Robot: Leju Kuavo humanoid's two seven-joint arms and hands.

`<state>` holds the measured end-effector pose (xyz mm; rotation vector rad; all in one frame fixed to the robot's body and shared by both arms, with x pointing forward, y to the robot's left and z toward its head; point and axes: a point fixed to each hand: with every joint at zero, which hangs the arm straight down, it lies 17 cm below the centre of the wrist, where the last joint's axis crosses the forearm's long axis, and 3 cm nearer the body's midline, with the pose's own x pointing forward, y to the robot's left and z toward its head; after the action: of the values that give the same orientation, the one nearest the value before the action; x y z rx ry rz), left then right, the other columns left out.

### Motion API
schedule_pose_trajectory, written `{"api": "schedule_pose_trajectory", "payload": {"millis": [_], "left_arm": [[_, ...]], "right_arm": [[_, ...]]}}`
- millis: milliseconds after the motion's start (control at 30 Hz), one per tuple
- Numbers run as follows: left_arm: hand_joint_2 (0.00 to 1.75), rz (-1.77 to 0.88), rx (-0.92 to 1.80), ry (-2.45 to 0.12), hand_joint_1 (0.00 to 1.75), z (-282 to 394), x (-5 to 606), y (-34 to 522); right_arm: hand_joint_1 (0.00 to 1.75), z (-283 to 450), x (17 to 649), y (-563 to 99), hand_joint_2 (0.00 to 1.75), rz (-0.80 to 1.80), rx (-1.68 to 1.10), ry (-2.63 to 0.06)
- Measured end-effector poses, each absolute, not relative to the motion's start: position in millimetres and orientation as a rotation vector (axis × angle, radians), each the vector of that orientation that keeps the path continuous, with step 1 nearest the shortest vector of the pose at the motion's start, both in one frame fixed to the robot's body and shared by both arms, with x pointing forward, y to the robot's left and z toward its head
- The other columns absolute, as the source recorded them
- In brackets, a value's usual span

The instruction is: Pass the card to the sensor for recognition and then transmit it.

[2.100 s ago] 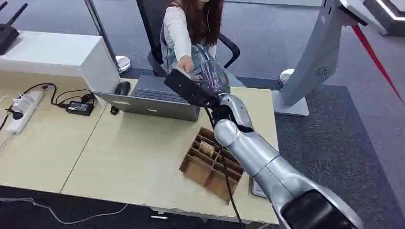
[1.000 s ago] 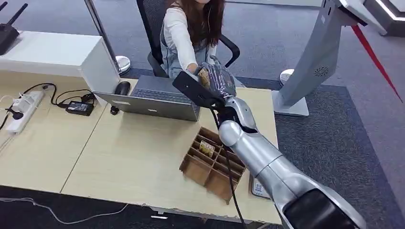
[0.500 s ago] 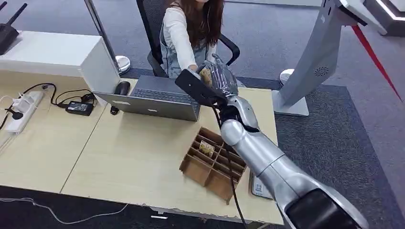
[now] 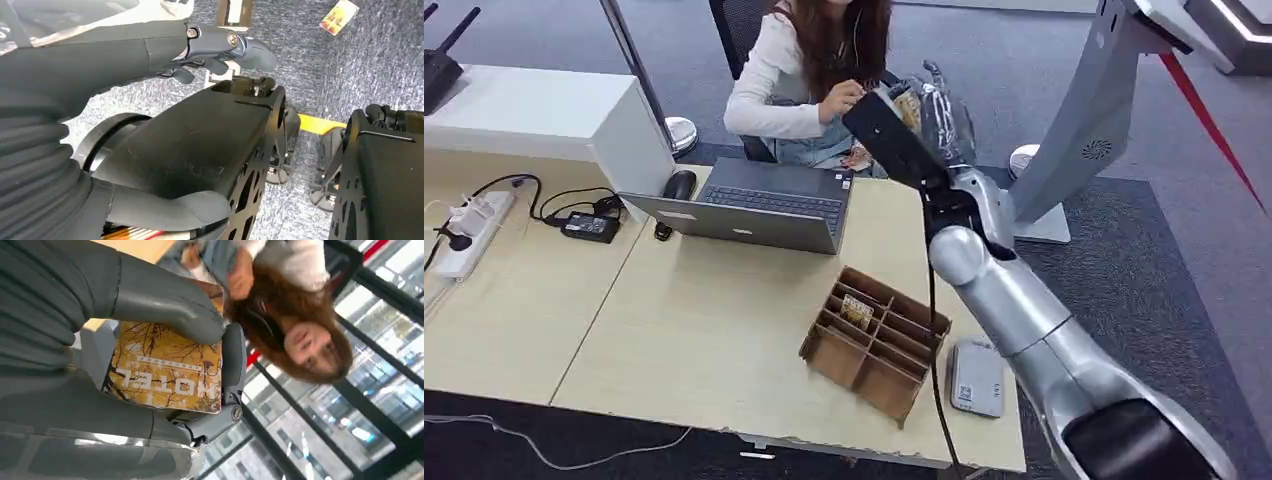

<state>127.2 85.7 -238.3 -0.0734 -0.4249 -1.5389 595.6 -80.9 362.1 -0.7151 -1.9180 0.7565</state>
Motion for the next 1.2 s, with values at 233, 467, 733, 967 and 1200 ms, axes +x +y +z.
{"api": "schedule_pose_trajectory", "payload": {"millis": [233, 467, 733, 967, 1200], "left_arm": [[1.75, -1.515, -0.068, -0.431, 0.0, -238.9, 126.9, 86.0], [1.75, -1.461, -0.063, -0.418, 0.0, -240.1, 125.3, 87.8], [1.75, -1.413, -0.051, -0.401, 0.0, -241.3, 124.6, 90.8], [1.75, -1.386, -0.027, -0.384, 0.0, -242.2, 126.1, 94.2], [1.75, -1.361, -0.02, -0.372, 0.0, -242.6, 126.3, 95.7]], "right_arm": [[1.75, 393.4, 589.7, -138.1, 1.75, 0.759, -0.945, -1.944], [1.75, 379.2, 575.5, -184.7, 1.75, 0.836, -1.158, -1.842], [1.75, 338.3, 554.3, -229.5, 1.75, 0.856, -1.263, -1.753], [1.75, 331.1, 550.3, -275.3, 1.75, 0.8, -1.349, -1.755], [1.75, 313.1, 554.5, -305.3, 1.75, 0.765, -1.384, -1.651]]}}
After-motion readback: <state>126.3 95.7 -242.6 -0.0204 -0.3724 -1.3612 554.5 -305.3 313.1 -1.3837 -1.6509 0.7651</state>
